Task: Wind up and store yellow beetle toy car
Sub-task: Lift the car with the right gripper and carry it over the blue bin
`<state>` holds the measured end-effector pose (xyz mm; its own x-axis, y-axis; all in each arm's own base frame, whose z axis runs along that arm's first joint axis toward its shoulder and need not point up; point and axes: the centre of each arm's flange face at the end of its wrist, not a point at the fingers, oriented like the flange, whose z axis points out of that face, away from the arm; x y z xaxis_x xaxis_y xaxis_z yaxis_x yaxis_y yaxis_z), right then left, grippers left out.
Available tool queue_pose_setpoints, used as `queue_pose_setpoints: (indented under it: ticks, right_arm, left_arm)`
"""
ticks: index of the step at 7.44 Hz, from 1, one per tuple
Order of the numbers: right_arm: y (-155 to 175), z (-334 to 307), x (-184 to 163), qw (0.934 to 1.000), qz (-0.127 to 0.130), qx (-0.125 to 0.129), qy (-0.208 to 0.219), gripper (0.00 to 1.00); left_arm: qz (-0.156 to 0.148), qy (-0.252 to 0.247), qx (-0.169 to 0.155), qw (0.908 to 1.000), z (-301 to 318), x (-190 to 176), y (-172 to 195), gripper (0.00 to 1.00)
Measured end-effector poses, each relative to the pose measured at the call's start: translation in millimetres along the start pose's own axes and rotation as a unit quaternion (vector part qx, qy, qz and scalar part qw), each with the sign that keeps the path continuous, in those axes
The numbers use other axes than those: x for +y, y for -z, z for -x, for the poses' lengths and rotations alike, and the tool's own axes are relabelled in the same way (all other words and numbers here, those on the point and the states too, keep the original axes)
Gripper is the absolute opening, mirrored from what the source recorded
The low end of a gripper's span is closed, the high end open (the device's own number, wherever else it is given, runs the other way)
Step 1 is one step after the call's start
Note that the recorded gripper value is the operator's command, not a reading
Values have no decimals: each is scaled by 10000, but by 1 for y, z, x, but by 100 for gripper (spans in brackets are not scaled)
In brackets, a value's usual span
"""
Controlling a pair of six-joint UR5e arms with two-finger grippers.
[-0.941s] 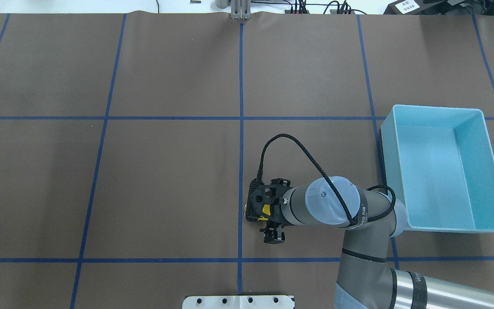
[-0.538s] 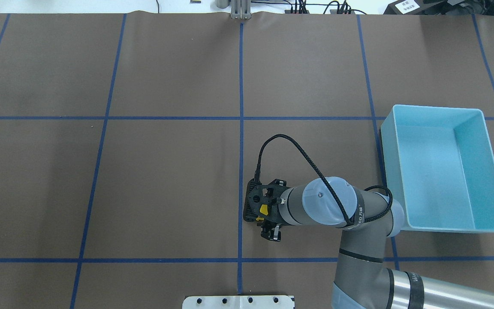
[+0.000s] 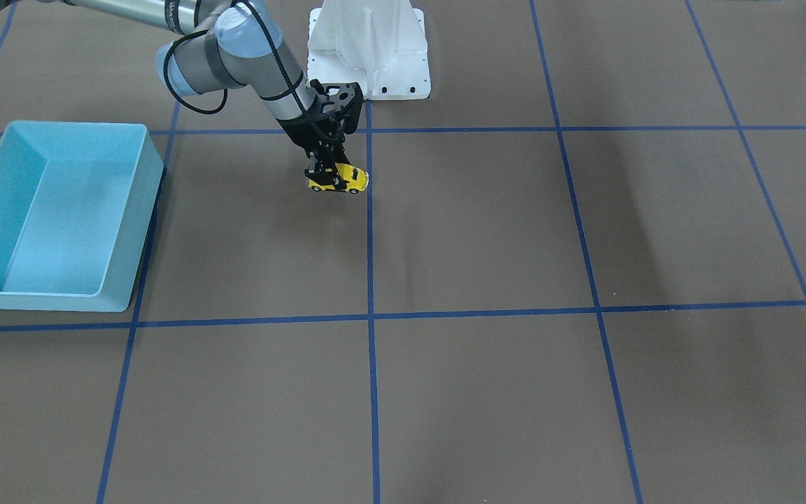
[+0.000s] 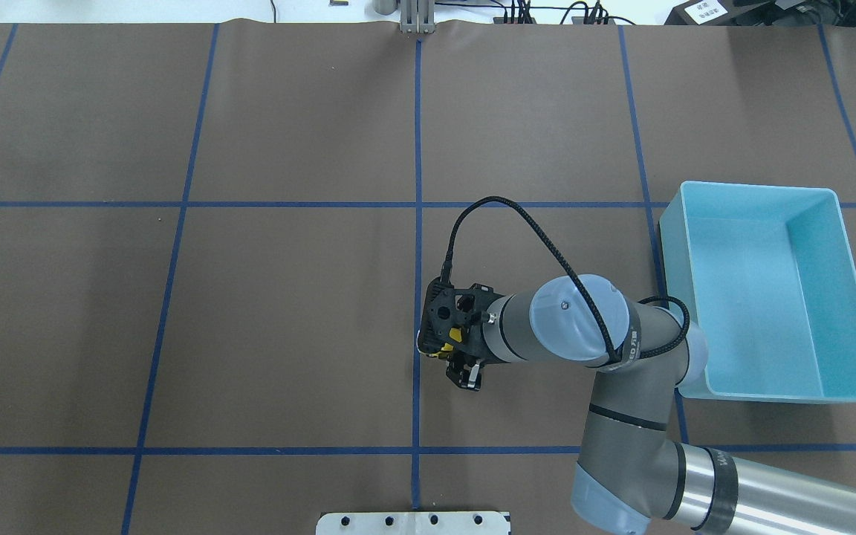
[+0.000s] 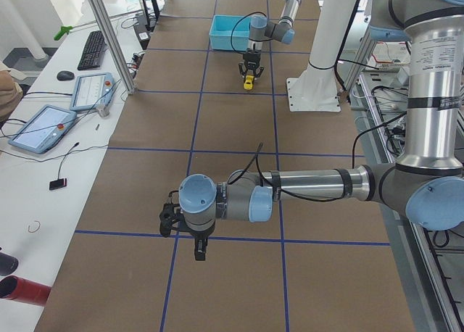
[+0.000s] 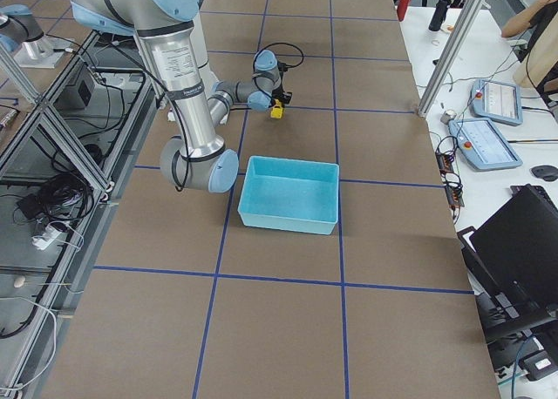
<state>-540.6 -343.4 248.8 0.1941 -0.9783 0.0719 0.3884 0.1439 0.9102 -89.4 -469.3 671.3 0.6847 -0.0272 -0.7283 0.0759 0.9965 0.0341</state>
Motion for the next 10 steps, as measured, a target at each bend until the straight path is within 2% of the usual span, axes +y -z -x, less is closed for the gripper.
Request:
queue_pose_setpoints:
  ticks: [1, 3, 5, 7, 8, 10]
  right_arm:
    - [23, -19, -5, 10000, -14, 5, -76, 0]
    - [87, -71, 0, 9993, 156, -83, -333, 0]
    - [156, -115, 42, 9995, 311, 0, -84, 0]
    - [221, -129, 110, 9991, 330, -183, 190, 0]
    - [248, -136, 156, 9982, 308, -319, 414, 0]
    - [269, -148, 265, 9947, 242, -447, 894, 0]
  left_arm:
    - [-2, -3, 0, 10000, 0, 0, 0, 100]
    - [1, -9, 0, 10000, -1, 0, 0, 100]
    - [0, -10, -3, 10000, -1, -1, 0, 100]
    - [3, -6, -2, 10000, -1, -1, 0, 100]
    - [4, -4, -5, 10000, -1, 0, 0, 100]
    - [5, -3, -6, 10000, -1, 0, 0, 100]
